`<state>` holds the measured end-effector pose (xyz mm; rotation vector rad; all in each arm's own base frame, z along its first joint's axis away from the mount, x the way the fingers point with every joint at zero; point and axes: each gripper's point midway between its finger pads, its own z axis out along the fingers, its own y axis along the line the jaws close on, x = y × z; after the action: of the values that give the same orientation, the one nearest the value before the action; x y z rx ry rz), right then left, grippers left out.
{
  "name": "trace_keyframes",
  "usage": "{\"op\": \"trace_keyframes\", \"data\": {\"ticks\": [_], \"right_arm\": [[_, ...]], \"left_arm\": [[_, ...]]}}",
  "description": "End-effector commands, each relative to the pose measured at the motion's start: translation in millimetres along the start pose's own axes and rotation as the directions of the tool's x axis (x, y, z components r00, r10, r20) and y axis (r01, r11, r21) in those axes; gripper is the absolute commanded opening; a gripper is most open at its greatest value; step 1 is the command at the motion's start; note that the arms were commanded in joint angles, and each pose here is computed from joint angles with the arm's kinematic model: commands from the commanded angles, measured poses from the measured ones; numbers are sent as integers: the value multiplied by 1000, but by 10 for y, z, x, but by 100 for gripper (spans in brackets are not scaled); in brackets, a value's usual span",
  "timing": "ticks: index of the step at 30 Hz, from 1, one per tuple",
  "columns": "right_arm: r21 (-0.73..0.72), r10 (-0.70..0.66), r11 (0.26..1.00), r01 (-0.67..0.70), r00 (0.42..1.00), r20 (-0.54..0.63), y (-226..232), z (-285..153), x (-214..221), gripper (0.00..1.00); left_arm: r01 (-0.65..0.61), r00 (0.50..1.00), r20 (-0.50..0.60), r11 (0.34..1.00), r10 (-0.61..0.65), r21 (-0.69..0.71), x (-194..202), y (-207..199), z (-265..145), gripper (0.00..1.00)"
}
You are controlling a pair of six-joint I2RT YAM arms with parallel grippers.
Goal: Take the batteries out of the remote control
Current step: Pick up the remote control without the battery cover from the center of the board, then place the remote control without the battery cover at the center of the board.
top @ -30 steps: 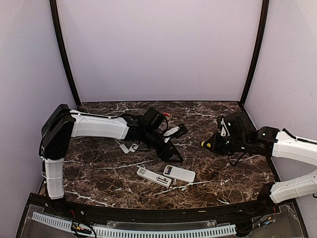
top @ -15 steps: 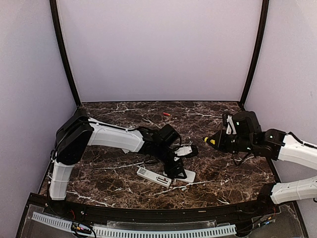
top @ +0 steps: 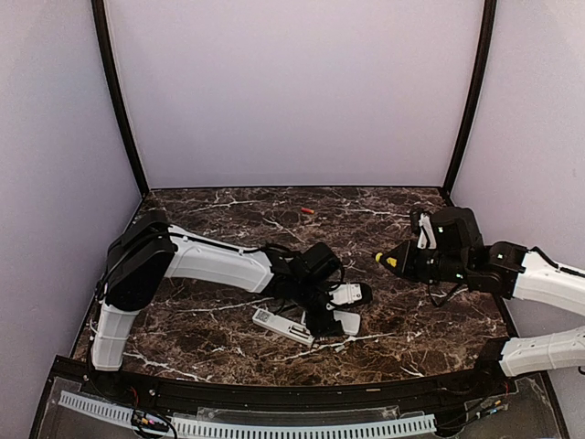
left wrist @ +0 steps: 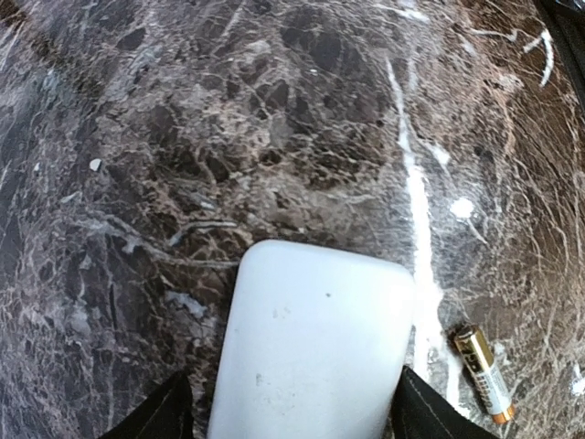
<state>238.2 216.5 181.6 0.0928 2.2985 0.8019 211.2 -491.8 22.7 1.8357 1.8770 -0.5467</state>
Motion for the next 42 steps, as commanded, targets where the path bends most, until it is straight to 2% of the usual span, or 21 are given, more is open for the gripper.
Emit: {"op": "trace_keyframes", "data": {"ticks": [1, 3, 8, 12, 13, 14, 15, 16, 19, 20, 21, 22, 23, 24, 25, 26, 28, 30, 34, 39, 42], "right_arm": [[-46, 16, 999, -15, 999, 30, 88, 10, -82, 0], [-43, 12, 999, -11, 999, 35, 90, 13, -97, 0], [-36, -8, 999, 10, 999, 46, 122, 8, -155, 0], [-28, -46, 998, 48, 997, 64, 152, -4, -222, 0], [-28, -62, 998, 64, 996, 59, 169, 8, -227, 0], [-39, -79, 996, 82, 995, 52, 209, 21, -229, 0], [-52, -100, 993, 102, 994, 40, 254, 41, -220, 0], [-70, -122, 990, 124, 992, 26, 305, 62, -198, 0], [-141, -205, 969, 201, 979, -8, 529, 121, -80, 0], [-155, -231, 962, 226, 973, -20, 595, 144, -25, 0], [-171, -257, 954, 248, 966, -36, 672, 166, 52, 0], [-186, -280, 946, 266, 959, -53, 747, 184, 126, 0], [-199, -297, 940, 277, 952, -73, 818, 202, 208, 0], [-213, -312, 934, 288, 946, -91, 891, 217, 287, 0], [-225, -325, 929, 295, 940, -107, 960, 231, 356, 0], [-239, -339, 922, 305, 933, -119, 1033, 242, 430, 0], [-262, -370, 908, 327, 918, -139, 1175, 275, 577, 0], [-289, -396, 894, 342, 905, -157, 1298, 309, 684, 0], [-389, -455, 849, 358, 870, -193, 1585, 323, 927, 0], [-437, -476, 832, 342, 845, -244, 1765, 372, 1147, 0], [-432, -488, 833, 346, 827, -279, 1837, 412, 1278, 0]], "left_arm": [[61, 994, -85, 987, -75, -147, 233, 280, -3, 64], [113, 989, -70, 978, -128, -177, 226, 379, -75, 52], [274, 961, 26, 928, -277, -252, 114, 671, -412, 46], [491, 868, 123, 793, -481, -361, 166, 1047, -910, 45], [573, 813, 146, 729, -564, -374, 252, 1128, -1069, 45], [608, 783, 150, 695, -603, -384, 332, 1151, -1134, 44], [671, 721, 165, 621, -673, -405, 461, 1200, -1273, 43], [699, 685, 161, 578, -711, -421, 610, 1212, -1325, 41], [795, 535, 190, 414, -823, -444, 901, 1087, -1572, 40], [810, 502, 191, 381, -844, -445, 1008, 1003, -1626, 40], [839, 440, 203, 320, -875, -439, 1081, 938, -1647, 40], [851, 404, 196, 288, -894, -439, 1204, 832, -1665, 40], [873, 336, 208, 221, -919, -435, 1295, 765, -1670, 41], [876, 301, 203, 186, -932, -445, 1432, 668, -1685, 41], [887, 239, 219, 121, -946, -446, 1523, 608, -1691, 41], [882, 209, 221, 86, -952, -464, 1682, 519, -1712, 41], [885, 112, 266, -26, -958, -465, 1876, 406, -1751, 42], [884, 58, 287, -85, -956, -460, 2005, 315, -1766, 42], [886, 11, 288, -124, -958, -446, 2103, 237, -1701, 47], [900, 15, 262, -101, -965, -424, 2048, 234, -1615, 79], [923, 6, 242, -88, -970, -375, 1967, 196, -1594, 89]]}}
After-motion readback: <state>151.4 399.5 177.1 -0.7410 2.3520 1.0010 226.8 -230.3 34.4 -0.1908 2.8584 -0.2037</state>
